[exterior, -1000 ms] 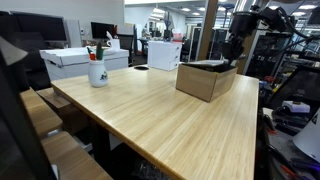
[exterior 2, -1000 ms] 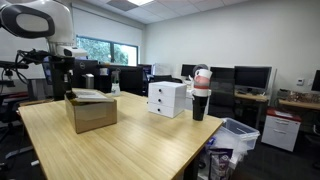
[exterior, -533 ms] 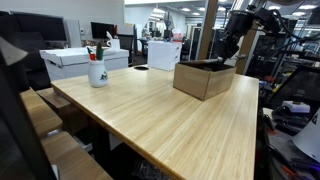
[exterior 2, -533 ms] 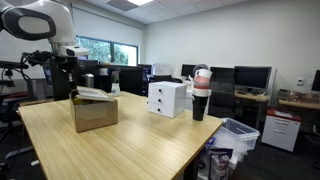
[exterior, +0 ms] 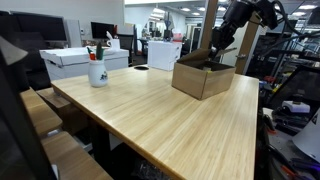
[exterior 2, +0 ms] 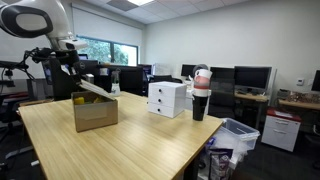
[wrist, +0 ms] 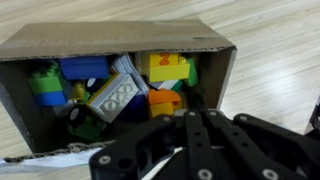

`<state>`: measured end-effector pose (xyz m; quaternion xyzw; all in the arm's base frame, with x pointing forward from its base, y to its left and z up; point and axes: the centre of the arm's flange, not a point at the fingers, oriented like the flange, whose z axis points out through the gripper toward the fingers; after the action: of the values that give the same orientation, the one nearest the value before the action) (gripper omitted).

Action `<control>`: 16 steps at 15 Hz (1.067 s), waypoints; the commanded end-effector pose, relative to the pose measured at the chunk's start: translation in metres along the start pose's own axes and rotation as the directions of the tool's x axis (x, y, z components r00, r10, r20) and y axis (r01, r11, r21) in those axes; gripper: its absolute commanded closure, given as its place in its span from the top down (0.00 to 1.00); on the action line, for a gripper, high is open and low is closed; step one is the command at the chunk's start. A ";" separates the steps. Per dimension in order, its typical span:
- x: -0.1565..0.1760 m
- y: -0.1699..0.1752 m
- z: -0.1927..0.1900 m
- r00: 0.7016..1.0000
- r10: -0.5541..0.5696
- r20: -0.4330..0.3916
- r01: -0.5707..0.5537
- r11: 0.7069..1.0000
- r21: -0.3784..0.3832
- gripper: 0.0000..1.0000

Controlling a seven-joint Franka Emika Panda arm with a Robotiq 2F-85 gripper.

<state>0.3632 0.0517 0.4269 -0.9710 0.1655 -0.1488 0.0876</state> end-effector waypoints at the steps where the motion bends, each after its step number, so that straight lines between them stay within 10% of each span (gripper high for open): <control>1: -0.023 0.006 0.000 0.998 -0.039 -0.052 0.040 0.999 0.012 0.04; 16: 0.017 0.010 -0.004 0.985 -0.123 -0.121 0.127 0.991 0.027 0.04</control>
<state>0.3703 0.0438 0.4372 -0.9665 0.1268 -0.2044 0.0898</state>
